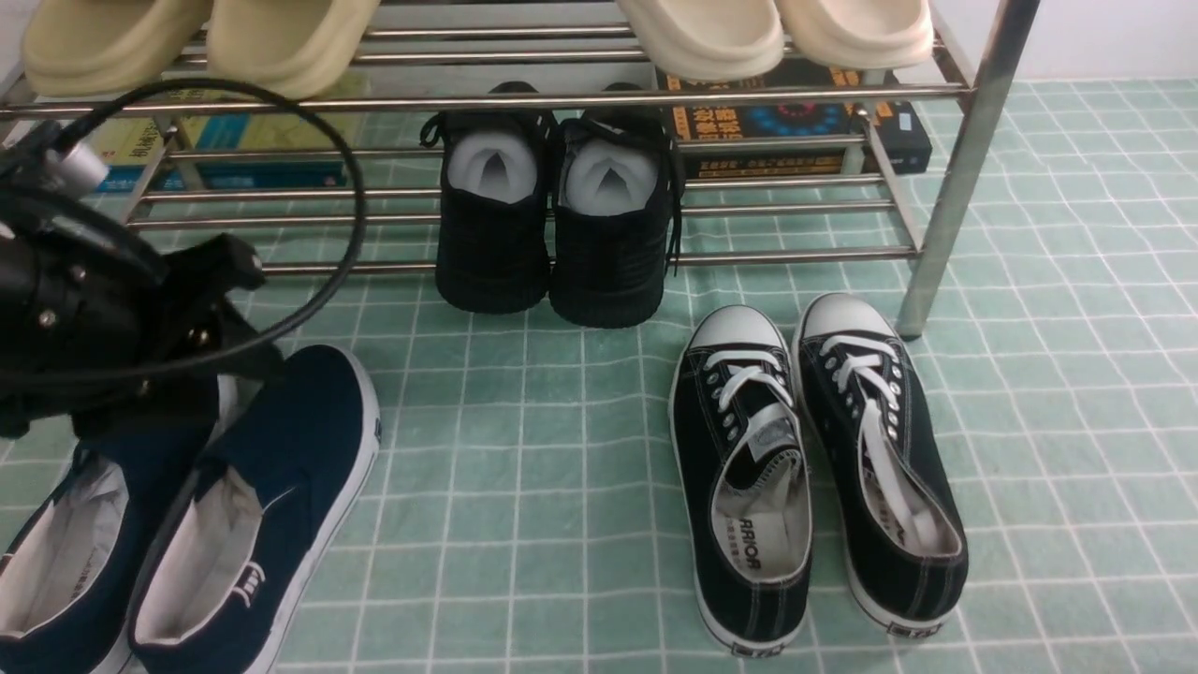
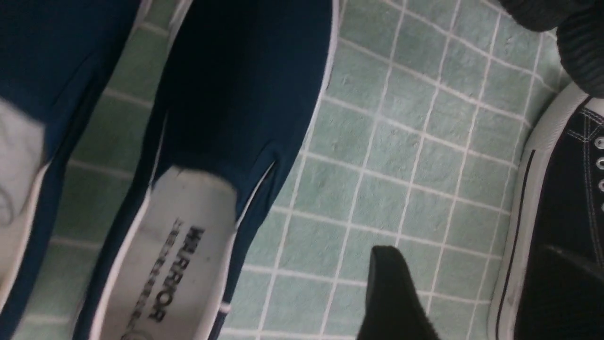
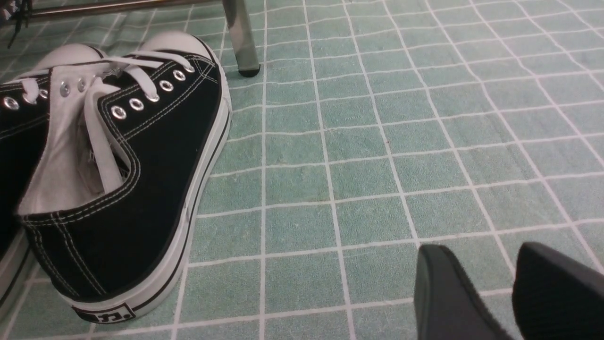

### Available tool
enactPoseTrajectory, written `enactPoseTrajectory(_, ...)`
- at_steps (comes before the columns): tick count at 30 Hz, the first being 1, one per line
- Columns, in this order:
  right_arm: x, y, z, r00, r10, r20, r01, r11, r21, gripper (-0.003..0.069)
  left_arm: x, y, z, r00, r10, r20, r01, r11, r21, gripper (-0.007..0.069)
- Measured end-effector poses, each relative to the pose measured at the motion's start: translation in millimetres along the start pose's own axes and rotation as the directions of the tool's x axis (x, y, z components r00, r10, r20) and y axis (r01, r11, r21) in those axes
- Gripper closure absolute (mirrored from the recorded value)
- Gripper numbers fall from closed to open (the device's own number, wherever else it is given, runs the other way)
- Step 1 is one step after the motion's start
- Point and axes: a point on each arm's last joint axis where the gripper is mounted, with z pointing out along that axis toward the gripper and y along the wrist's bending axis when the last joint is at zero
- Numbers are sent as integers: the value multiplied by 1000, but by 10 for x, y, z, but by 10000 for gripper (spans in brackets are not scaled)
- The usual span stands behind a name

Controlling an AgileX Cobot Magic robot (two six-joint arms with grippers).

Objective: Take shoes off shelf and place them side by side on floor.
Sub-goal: 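Grasp a shoe standing on the lower shelf of the shoe rack with the left gripper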

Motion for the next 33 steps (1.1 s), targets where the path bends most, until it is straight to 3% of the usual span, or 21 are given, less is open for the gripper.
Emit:
enactPoseTrajectory(6,0,0,0,1000,0,0,0,1000,0,419,-325,-249,127,1000,6,17,-9,991,135,172)
enactPoseTrajectory(14,0,0,0,1000,0,0,0,1000,0,419,-340,-827,537,981,135,137,-157,973,169,171)
enactPoseTrajectory(19,0,0,0,1000,0,0,0,1000,0,419,-459,-820,794,977,28,213,-60,988,144,169)
enactPoseTrajectory(33,0,0,0,1000,0,0,0,1000,0,419,-676,-724,1310,920,-109,378,41,982,183,169)
